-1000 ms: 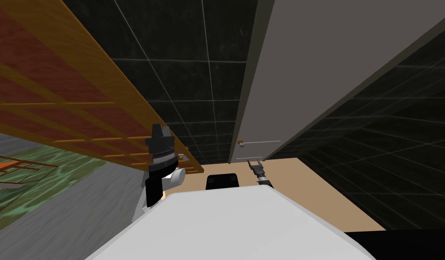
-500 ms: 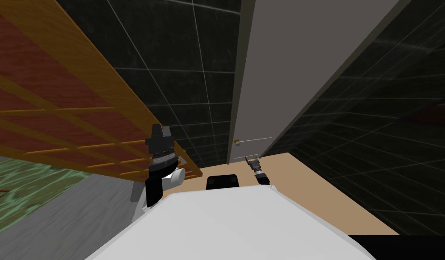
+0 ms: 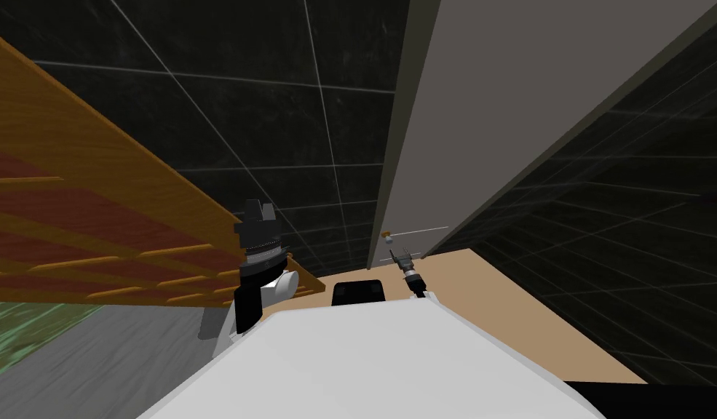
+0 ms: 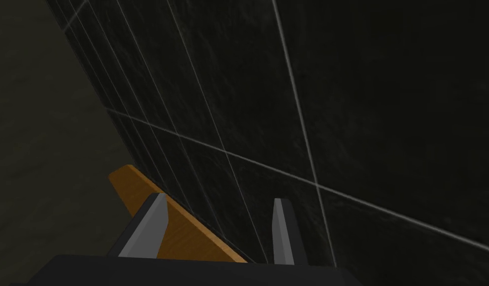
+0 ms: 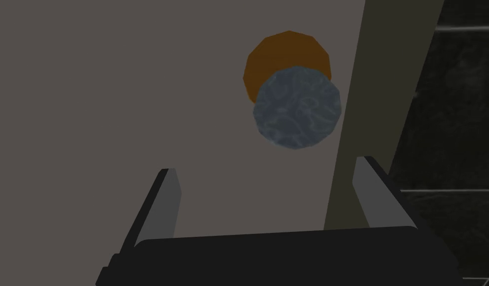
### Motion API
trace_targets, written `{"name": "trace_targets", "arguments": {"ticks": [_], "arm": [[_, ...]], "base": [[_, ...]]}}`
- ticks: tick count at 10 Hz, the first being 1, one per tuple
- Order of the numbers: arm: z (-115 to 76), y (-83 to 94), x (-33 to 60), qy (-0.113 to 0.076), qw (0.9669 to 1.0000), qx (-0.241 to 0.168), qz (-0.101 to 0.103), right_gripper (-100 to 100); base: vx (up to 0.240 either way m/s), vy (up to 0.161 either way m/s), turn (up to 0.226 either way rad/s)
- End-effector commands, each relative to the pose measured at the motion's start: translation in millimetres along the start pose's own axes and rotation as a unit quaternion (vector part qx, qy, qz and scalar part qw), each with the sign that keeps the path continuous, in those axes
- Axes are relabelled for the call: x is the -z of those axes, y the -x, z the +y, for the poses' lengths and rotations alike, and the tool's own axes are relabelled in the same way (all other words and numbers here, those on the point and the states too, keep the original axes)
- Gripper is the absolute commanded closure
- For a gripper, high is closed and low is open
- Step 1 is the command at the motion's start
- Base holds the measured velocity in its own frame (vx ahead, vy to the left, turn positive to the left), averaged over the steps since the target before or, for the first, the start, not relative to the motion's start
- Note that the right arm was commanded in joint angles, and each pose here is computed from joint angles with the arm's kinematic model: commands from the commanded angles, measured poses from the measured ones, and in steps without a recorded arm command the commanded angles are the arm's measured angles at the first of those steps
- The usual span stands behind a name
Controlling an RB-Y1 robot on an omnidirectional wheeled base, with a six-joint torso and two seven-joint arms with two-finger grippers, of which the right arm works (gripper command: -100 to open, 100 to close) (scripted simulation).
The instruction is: Pull the door open
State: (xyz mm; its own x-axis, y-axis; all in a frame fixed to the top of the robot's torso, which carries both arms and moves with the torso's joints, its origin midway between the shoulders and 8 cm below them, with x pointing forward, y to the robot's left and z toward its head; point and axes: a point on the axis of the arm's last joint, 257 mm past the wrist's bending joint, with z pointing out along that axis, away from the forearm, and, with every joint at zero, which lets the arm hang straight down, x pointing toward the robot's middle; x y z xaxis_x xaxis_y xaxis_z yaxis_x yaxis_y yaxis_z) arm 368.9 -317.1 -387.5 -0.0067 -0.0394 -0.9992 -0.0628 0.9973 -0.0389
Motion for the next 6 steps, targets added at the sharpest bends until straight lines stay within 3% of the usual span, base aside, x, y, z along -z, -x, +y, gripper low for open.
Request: {"name": "trace_targets", "arguments": {"ticks": [1,5,6], "arm": [[15.0,-2.6,-9.8,0.004,1.0000,-0.008,0.000,-100],[26.3,-2.7,-16.7,0.006,0.9998,-0.016,-0.001,-100],[26.3,-2.7,-16.7,0.006,0.9998,-0.016,-0.001,100]], "base": [[0.167,0.003,0.057],[0.155,-0.004,0.039],[-0.009,0.001,-0.004]]}}
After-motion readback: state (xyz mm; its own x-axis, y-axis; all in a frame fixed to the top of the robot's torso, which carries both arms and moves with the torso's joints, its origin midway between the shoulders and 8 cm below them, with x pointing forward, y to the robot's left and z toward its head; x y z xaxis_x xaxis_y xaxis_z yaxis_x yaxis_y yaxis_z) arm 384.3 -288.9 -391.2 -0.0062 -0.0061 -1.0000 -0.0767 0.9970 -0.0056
